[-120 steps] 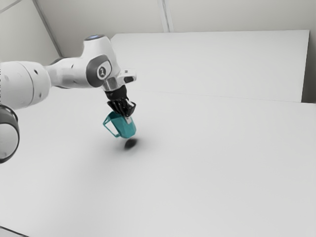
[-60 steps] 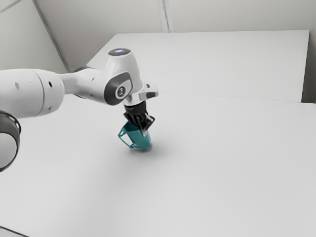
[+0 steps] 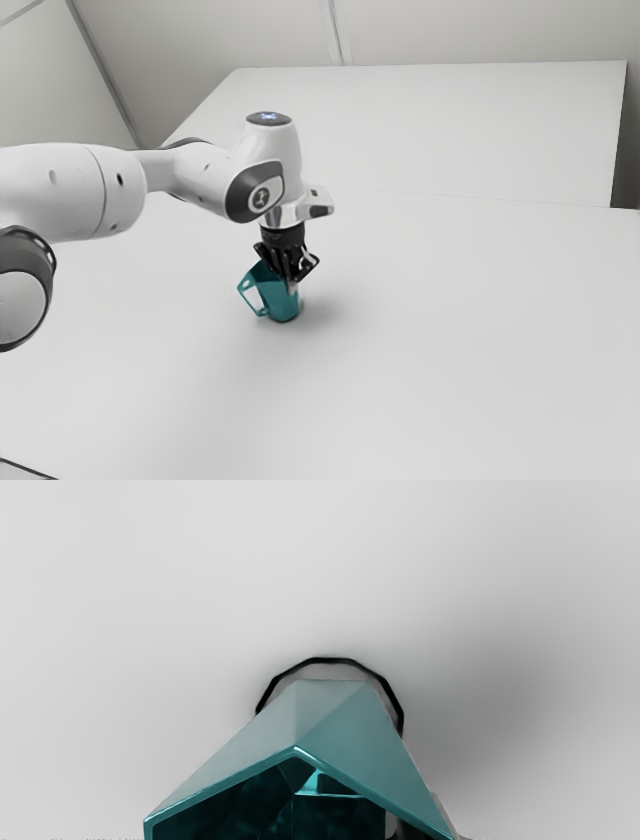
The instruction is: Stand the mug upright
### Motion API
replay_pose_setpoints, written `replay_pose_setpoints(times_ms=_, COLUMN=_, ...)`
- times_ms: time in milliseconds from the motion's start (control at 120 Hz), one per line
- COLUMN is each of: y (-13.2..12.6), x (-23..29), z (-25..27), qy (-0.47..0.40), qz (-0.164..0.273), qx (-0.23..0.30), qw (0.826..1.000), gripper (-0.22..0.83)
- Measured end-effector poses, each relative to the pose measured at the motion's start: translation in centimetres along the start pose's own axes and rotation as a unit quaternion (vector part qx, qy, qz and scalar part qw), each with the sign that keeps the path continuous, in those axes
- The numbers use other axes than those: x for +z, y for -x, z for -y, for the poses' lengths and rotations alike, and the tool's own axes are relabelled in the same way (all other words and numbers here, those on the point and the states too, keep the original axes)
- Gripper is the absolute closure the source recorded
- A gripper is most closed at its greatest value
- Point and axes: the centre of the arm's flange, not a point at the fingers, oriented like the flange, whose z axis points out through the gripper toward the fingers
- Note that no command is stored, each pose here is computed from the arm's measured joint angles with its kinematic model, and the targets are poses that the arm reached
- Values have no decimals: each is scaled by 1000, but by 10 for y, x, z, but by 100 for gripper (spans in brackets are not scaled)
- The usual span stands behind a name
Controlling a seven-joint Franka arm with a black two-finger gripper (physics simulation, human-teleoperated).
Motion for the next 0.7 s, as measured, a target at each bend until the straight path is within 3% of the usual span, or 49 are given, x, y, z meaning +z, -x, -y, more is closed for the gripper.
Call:
replay_pose_setpoints(times_ms=183, y=0, x=-6, z=2, qy=-14, qz=-1, qx=-1, qw=1000, gripper=40)
replay_pose_setpoints(times_ms=300, y=1, x=-28, z=4, qy=-17, qz=-20, qx=-5, qw=1000, gripper=23)
replay_pose_setpoints(times_ms=467, y=18, x=-96, z=13, qy=-11, qz=-72, qx=-16, qw=997, gripper=10)
replay_pose_setpoints(times_ms=700, y=50, x=-221, z=39, qy=3, qz=-139, qx=-35, qw=990, gripper=3)
